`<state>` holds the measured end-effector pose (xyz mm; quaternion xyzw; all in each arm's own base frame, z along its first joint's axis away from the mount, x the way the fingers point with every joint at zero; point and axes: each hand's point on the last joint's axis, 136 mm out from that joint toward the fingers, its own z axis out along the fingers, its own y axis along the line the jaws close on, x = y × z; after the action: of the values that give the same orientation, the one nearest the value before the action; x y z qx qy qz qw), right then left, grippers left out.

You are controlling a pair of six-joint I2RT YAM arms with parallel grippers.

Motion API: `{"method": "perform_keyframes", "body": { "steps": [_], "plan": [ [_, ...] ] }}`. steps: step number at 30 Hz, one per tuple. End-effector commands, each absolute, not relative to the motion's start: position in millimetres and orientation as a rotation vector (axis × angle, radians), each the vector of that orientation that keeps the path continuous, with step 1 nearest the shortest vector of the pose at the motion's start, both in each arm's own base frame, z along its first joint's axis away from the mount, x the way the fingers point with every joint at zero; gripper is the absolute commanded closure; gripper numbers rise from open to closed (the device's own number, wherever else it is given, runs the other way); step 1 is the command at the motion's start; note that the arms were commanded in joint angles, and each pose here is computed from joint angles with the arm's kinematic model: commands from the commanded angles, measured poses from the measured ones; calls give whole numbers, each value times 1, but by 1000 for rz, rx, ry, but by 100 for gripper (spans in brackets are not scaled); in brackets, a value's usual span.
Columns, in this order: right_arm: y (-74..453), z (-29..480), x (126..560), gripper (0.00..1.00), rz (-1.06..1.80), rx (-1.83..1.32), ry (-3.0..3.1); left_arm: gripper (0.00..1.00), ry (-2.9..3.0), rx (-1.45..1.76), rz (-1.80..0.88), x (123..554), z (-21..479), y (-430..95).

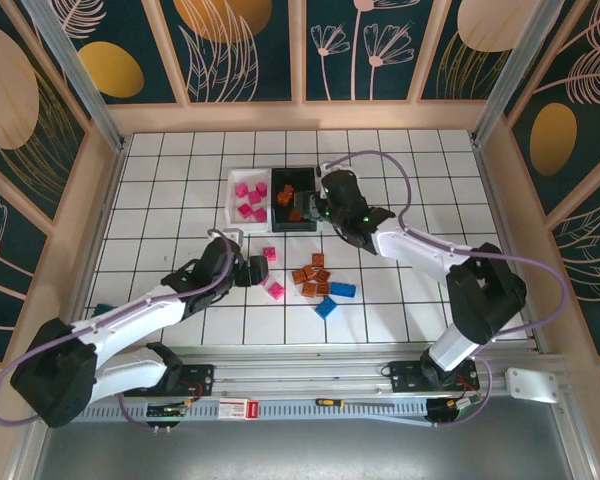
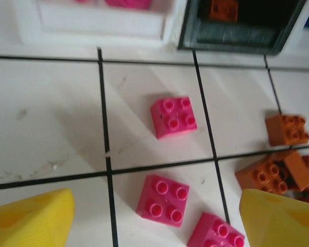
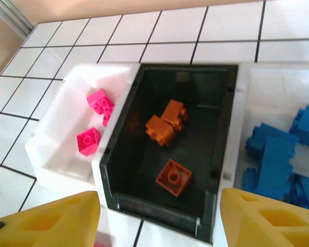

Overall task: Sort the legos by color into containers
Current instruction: Place the lego in the container, then pick up the lego from the center of the table.

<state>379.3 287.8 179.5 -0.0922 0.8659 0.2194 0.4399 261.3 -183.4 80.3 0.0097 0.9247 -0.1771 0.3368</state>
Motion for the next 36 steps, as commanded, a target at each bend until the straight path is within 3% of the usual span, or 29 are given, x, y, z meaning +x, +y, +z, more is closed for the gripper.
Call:
{"method": "perform_keyframes", "body": {
  "steps": [1,10,20,27,31,36],
  "plan": [
    [281,175,368,37,583,-187,2147,17,2393,100,-432,270,82,-198],
    [265,179,352,37,584,-157,2132,22,2390,164,-246,307,67,-213],
    [249,198,340,37,587,-132,2087,42,2395,163,-93,344,35,-224],
    [238,202,334,37,563,-113,2072,60,2420,158,-103,343,18,-227],
    [235,202,332,37,560,-108,2068,67,2410,126,-159,336,29,-225],
    [236,196,329,37,577,-103,2078,70,2295,53,-238,341,84,-220]
  ]
}}
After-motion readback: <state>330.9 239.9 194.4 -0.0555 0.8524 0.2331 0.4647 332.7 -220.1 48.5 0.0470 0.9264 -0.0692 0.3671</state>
